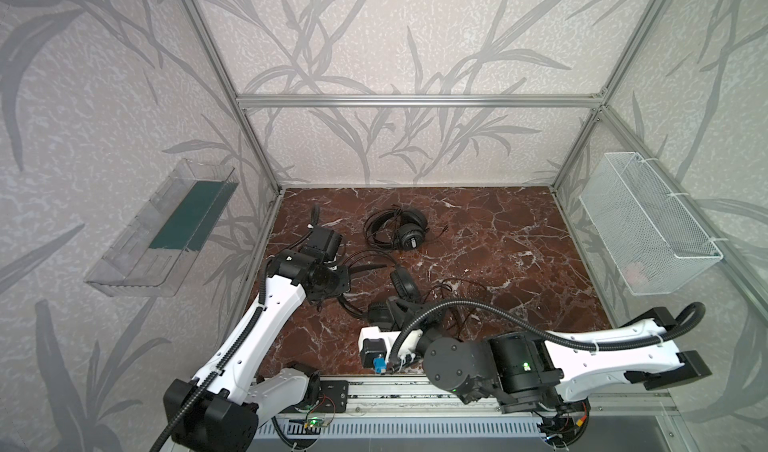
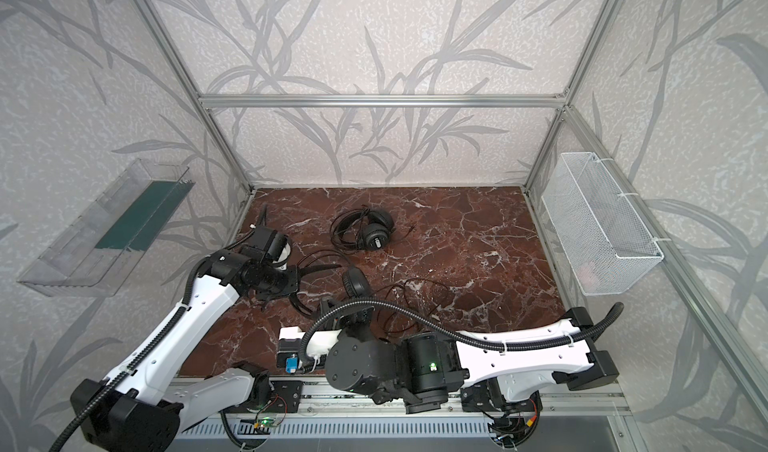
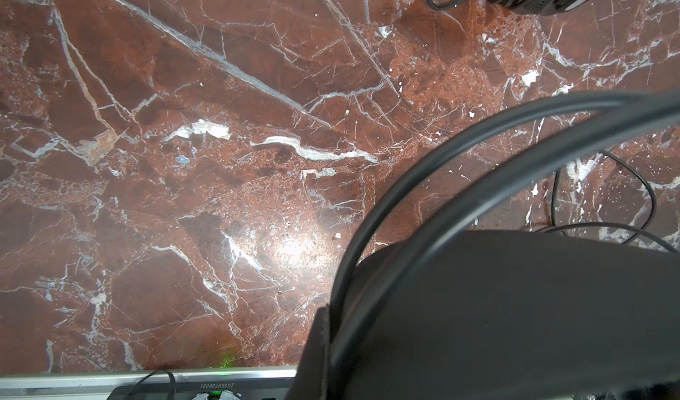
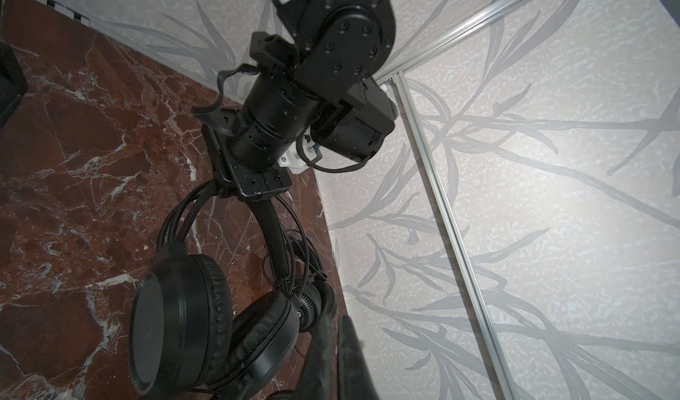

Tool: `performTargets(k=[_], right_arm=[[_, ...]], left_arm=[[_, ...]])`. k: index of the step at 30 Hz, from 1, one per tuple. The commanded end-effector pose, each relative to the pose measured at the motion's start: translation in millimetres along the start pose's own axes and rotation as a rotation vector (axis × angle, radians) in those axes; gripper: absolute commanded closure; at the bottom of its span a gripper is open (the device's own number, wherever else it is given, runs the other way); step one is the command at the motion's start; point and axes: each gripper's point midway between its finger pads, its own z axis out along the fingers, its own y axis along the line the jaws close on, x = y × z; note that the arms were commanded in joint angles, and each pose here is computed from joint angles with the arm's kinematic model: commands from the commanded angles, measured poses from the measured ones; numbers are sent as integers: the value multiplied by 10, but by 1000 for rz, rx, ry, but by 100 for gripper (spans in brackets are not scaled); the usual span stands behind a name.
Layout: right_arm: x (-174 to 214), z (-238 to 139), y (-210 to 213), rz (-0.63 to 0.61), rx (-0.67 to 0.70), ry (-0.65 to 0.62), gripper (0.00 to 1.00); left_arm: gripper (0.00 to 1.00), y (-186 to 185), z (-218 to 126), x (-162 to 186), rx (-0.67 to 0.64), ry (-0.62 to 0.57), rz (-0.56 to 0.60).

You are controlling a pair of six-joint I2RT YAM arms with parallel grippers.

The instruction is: Wrap the headphones

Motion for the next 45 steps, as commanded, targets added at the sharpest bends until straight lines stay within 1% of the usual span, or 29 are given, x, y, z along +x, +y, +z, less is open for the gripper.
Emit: performTargets(k=[1,5,6,8,10,12,15,16,18,21,24,28,31,33,36,39,41,43,45], right_arm=[[25,-14,-20,8,25,28,100],[73,-114,-151,80,27,18,100],[96,-137,-181,91,29,20,100],[122,-163,-193,108,24,17,100],[94,-153,-148,112,4,5,100],[51,-108,-84,88,-6,4,100],[37,15,-46,22,27,10,100],[73,65,-81,30,37,18,100],[186,133,-200,84,32,35,100],[278,180,-360,168,-14,18,100],[259,238,-374,145,-51,19,100],[250,422,-227,94,-121,45,100],[312,573,-218,118,-146,74,100],[336,651,-270,146,-135,91,100],[326,697,-338,132,-82,117,100],[300,637,-392,160,-68,95,100],[300,580,-461,169,-45,89,100],[266,498,-502,165,-17,70,100],[226,409,-492,147,16,45,100]], left_arm=[[100,-45,-164,-128,47,-51,-52],[100,9,-209,-213,56,-69,-117],[100,42,-222,-234,45,-74,-151],[100,38,-252,-248,48,-70,-166],[100,-75,-246,-230,110,-49,-126],[100,-151,-204,-177,157,-20,-115],[100,-146,-162,-97,169,-8,-96],[100,-138,-164,-71,170,-11,-88],[100,-140,-181,-18,180,-22,-71],[100,-161,-201,90,188,-26,-33],[100,-183,-187,203,190,-7,5],[100,-255,-167,301,218,15,36],[100,-292,-181,335,230,21,50],[100,-281,-186,328,221,14,48],[100,-205,-176,295,172,2,40],[100,-174,-166,279,150,0,42],[100,-113,-158,245,113,-15,34],[100,-27,-166,197,65,-30,12],[100,-20,-186,157,67,-36,-12]])
